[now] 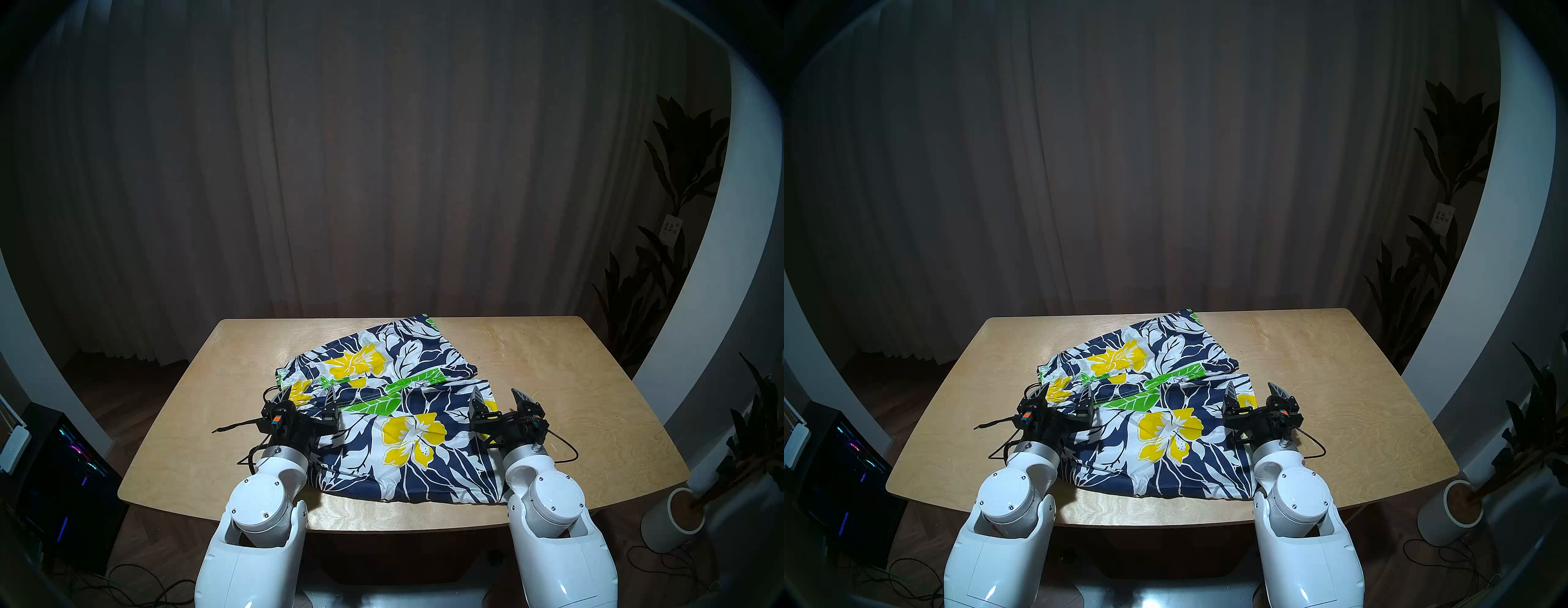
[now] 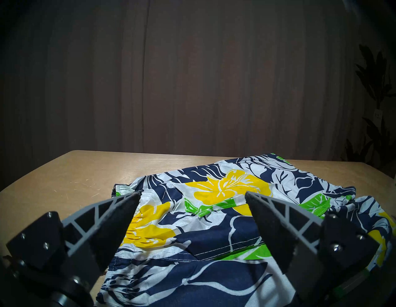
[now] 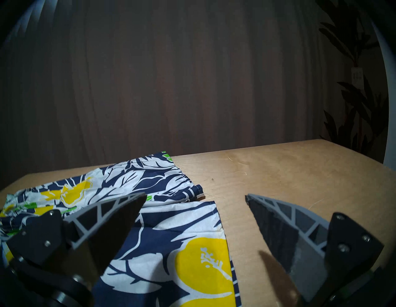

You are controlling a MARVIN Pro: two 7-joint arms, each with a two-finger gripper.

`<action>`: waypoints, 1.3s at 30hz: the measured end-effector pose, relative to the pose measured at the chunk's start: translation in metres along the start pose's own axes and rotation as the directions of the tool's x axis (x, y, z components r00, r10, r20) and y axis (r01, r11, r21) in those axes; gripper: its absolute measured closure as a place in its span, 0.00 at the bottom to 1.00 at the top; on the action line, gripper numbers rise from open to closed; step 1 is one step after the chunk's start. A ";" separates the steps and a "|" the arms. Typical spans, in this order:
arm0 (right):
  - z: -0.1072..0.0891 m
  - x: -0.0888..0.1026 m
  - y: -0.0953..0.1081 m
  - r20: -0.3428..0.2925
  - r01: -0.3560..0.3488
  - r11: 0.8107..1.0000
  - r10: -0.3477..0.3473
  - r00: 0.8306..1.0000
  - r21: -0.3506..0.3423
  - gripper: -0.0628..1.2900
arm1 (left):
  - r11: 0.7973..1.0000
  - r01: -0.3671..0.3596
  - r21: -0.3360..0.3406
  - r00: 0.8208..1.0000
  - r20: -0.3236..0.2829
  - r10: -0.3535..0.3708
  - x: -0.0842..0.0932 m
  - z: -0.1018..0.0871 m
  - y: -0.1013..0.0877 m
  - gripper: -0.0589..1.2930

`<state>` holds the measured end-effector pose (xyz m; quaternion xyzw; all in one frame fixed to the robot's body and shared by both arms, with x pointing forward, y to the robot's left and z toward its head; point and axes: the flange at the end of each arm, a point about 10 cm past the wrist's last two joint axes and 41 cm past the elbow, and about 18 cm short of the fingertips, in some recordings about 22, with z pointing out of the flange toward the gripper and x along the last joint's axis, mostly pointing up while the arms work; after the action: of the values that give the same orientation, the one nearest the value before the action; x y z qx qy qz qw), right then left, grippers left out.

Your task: Fold the pants in half lengthwise, then in half again, and set them down flat

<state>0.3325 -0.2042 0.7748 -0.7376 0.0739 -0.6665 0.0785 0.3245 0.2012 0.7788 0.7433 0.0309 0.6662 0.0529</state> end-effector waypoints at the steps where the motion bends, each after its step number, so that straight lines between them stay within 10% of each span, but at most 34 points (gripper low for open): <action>1: 0.000 0.003 0.000 -0.001 -0.030 1.000 0.030 1.000 0.001 0.03 | 1.000 0.024 0.003 1.000 -0.004 -0.024 0.004 -0.001 -0.002 0.05; 24: 0.006 0.046 0.000 0.036 -0.387 0.922 0.386 0.922 0.021 0.03 | 0.912 0.410 0.032 0.902 -0.166 -0.399 0.089 -0.018 -0.045 0.05; 39: -0.002 0.052 -0.009 0.169 -0.604 0.796 0.592 0.788 0.026 0.03 | 0.789 0.615 0.002 0.784 -0.107 -0.611 0.093 -0.040 -0.055 0.05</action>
<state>0.3354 -0.2069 0.8271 -0.7213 0.2713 -0.5512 0.3198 0.2965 0.2677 0.8680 0.6594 0.2851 0.6487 0.2512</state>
